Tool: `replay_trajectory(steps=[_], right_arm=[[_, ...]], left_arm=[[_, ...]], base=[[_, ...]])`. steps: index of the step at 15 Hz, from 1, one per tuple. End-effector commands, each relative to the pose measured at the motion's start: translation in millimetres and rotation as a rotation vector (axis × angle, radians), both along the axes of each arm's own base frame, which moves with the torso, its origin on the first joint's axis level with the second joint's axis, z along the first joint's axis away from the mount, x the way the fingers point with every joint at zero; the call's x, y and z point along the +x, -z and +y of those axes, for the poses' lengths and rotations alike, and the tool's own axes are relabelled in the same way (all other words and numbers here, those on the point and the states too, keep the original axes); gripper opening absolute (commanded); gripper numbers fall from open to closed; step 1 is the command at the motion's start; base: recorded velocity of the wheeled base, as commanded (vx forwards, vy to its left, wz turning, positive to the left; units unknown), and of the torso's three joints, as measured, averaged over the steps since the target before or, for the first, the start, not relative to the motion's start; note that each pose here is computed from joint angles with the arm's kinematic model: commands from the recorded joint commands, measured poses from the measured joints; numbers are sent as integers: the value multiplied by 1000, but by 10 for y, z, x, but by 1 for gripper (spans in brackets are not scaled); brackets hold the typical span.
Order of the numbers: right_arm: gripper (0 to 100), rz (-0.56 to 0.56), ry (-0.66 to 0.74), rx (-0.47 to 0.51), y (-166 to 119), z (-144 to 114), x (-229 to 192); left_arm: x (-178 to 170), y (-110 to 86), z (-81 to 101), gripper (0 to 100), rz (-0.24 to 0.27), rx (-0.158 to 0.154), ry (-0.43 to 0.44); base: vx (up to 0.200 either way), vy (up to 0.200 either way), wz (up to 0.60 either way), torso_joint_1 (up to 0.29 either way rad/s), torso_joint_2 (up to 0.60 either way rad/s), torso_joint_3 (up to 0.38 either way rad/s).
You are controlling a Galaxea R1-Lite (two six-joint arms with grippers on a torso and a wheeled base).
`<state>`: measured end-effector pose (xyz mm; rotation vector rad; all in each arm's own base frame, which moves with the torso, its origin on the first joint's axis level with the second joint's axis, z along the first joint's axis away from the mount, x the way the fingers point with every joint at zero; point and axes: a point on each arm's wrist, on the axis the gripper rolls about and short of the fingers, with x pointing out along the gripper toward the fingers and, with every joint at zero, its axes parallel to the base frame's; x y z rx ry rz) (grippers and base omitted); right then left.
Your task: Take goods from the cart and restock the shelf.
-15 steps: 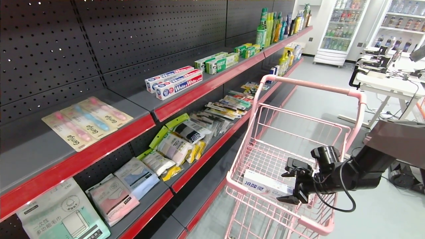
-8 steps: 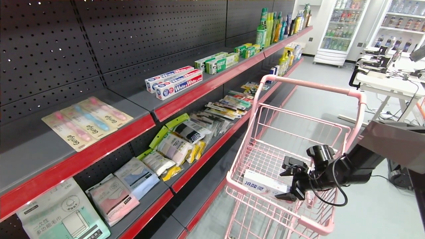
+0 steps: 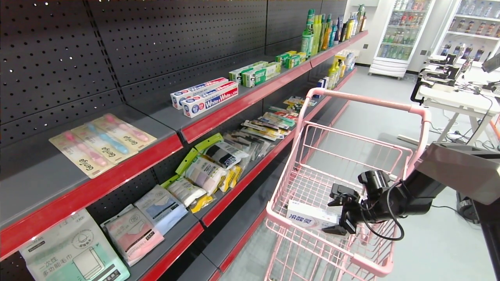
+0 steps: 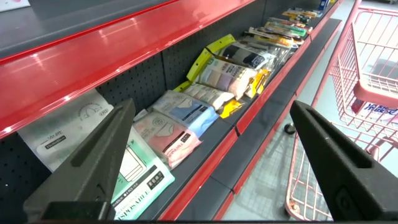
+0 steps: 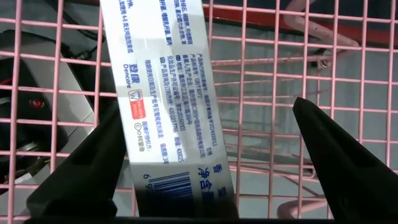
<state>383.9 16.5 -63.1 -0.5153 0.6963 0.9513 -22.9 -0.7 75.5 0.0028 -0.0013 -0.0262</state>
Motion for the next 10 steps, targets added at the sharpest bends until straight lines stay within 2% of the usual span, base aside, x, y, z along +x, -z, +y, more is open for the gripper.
replay_trajectory(steps=[1,6,7,10], right_arm=[[100,3,-2,1,6,6,-6],[100,7,-16,-1,15,46,-23],[0,7,-16,-1,15,46,-23],[0,6,-18,-5,17,46,-27]], left_arm=[[1,0,0,100,1,0,0],[1,0,0,100,1,0,0],[1,0,0,100,1,0,0],[1,0,0,100,1,0,0]], base=[[0,0,0,0,0,0],[0,0,0,0,0,0],[0,0,0,0,0,0],[0,0,0,0,0,0]])
